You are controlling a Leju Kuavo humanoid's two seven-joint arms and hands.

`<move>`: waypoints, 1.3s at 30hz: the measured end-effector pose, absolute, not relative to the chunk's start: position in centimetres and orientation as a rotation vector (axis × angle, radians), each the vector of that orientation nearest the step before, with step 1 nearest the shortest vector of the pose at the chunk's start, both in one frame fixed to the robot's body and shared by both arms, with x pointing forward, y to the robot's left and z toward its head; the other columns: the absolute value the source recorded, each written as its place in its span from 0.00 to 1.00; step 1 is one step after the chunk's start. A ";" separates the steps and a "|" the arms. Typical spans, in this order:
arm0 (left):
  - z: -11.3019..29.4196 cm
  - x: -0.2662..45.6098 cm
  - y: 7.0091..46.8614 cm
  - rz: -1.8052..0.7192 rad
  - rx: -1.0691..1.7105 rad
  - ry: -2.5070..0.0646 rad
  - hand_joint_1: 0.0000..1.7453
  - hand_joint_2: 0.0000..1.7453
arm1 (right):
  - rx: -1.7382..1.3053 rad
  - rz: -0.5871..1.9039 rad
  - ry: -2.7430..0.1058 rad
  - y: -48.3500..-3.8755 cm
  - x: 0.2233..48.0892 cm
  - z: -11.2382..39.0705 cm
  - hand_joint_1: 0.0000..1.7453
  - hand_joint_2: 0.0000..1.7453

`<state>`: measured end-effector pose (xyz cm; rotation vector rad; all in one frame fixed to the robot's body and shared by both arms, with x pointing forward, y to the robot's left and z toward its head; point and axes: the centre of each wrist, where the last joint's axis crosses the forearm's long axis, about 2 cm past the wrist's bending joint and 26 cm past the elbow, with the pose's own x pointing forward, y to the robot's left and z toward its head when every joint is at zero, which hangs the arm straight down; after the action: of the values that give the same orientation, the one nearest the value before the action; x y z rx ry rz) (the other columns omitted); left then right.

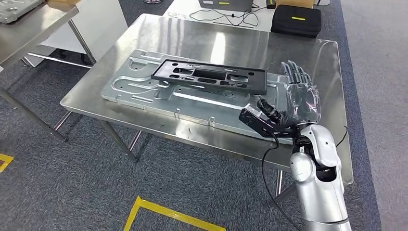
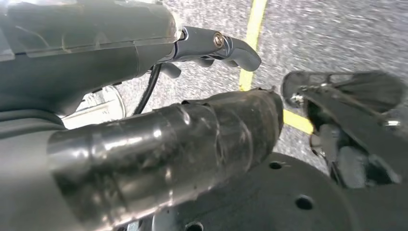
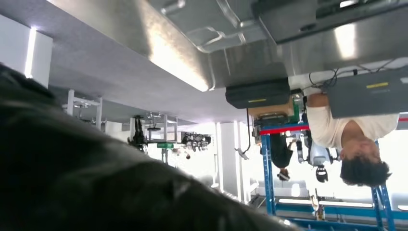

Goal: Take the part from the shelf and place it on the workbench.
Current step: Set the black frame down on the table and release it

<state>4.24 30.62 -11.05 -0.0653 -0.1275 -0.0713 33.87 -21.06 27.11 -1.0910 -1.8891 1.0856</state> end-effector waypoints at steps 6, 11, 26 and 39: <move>-11.0 4.6 31.0 -0.070 -0.054 -0.135 0.00 0.00 | -1.088 1.083 -1.892 -21.1 33.9 27.2 0.00 0.00; -11.0 4.6 30.7 -0.071 -0.059 -0.136 0.00 0.00 | -1.092 1.090 -1.885 -21.3 33.9 27.0 0.00 0.00; -11.0 4.3 30.5 -0.072 -0.069 -0.134 0.00 0.00 | -1.078 1.104 -1.871 -21.6 34.2 27.0 0.00 0.00; -10.9 4.9 30.7 -0.074 -0.061 -0.150 0.00 0.00 | -1.070 1.109 -1.859 -21.8 34.2 26.7 0.00 0.00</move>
<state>4.88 30.73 -10.93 -0.0610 -0.1500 -0.0736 34.24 -21.82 26.70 -1.0698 -1.8594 1.1089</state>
